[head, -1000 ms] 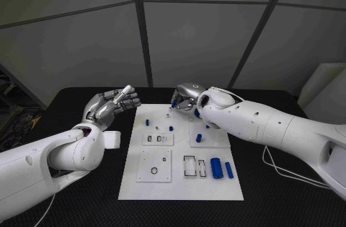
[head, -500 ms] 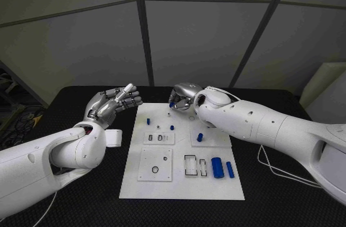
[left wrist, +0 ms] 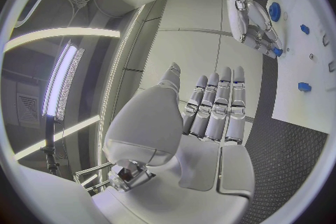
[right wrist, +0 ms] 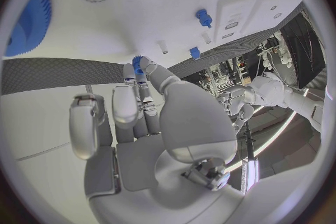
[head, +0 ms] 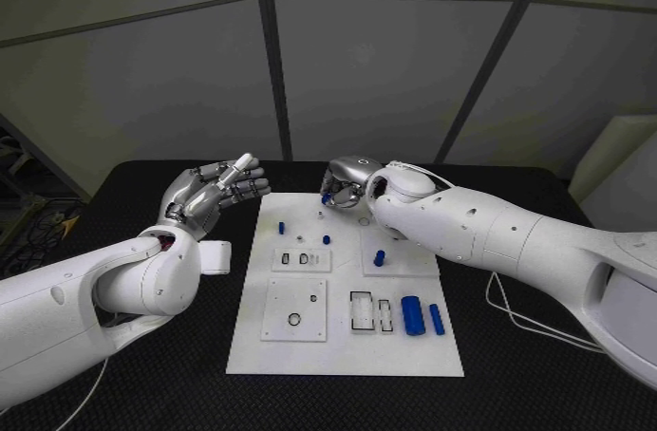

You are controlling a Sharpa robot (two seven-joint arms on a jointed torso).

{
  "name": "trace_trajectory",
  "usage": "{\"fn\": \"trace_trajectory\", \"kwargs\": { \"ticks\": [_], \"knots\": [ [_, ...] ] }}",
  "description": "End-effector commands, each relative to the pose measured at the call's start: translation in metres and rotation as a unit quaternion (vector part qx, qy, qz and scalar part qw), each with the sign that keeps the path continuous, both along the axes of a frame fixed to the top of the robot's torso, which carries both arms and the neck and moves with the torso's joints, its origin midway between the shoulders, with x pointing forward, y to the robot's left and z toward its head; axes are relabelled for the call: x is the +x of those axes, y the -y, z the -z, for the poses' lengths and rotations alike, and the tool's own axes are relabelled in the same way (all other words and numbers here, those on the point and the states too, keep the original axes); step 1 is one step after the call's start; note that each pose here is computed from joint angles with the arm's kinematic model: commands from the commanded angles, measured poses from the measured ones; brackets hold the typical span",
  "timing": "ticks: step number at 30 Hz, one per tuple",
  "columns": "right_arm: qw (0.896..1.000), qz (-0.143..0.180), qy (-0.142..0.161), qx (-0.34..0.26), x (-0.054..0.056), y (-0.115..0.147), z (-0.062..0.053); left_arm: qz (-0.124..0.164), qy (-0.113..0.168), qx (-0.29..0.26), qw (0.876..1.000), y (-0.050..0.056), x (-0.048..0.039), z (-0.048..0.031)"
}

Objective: Assemble the parts on the task board

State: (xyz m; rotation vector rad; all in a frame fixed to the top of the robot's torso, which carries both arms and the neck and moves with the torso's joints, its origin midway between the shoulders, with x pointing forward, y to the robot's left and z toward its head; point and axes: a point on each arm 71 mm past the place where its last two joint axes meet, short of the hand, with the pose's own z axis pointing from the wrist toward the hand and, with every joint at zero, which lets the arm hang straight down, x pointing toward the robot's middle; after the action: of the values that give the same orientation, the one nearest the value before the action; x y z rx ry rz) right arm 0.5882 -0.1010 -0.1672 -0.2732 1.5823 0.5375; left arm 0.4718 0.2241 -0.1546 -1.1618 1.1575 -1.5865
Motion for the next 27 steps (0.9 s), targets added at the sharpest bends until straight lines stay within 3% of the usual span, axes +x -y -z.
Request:
{"fn": "trace_trajectory", "kwargs": {
  "ticks": [1, 10, 16, 23, 27],
  "knots": [
    [1.000, 0.005, 0.000, -0.012, 0.001, 0.000, 0.000, 0.008, 0.008, -0.001, 1.000, 0.002, -0.0003, -0.0029],
    [1.000, 0.001, 0.012, 0.004, 0.001, -0.001, -0.002, 0.008, 0.008, 0.000, 1.000, 0.001, 0.0002, -0.0037],
    [1.000, 0.001, 0.020, 0.022, -0.005, 0.011, -0.007, 0.005, 0.008, 0.001, 1.000, -0.002, 0.0003, -0.0038],
    [0.997, 0.024, 0.021, 0.067, -0.018, 0.053, -0.016, 0.002, 0.008, 0.003, 1.000, -0.006, 0.0000, -0.0040],
    [0.993, 0.064, -0.003, 0.099, -0.023, 0.089, -0.021, -0.001, 0.007, 0.004, 1.000, -0.009, -0.0003, -0.0040]
  ]
}}
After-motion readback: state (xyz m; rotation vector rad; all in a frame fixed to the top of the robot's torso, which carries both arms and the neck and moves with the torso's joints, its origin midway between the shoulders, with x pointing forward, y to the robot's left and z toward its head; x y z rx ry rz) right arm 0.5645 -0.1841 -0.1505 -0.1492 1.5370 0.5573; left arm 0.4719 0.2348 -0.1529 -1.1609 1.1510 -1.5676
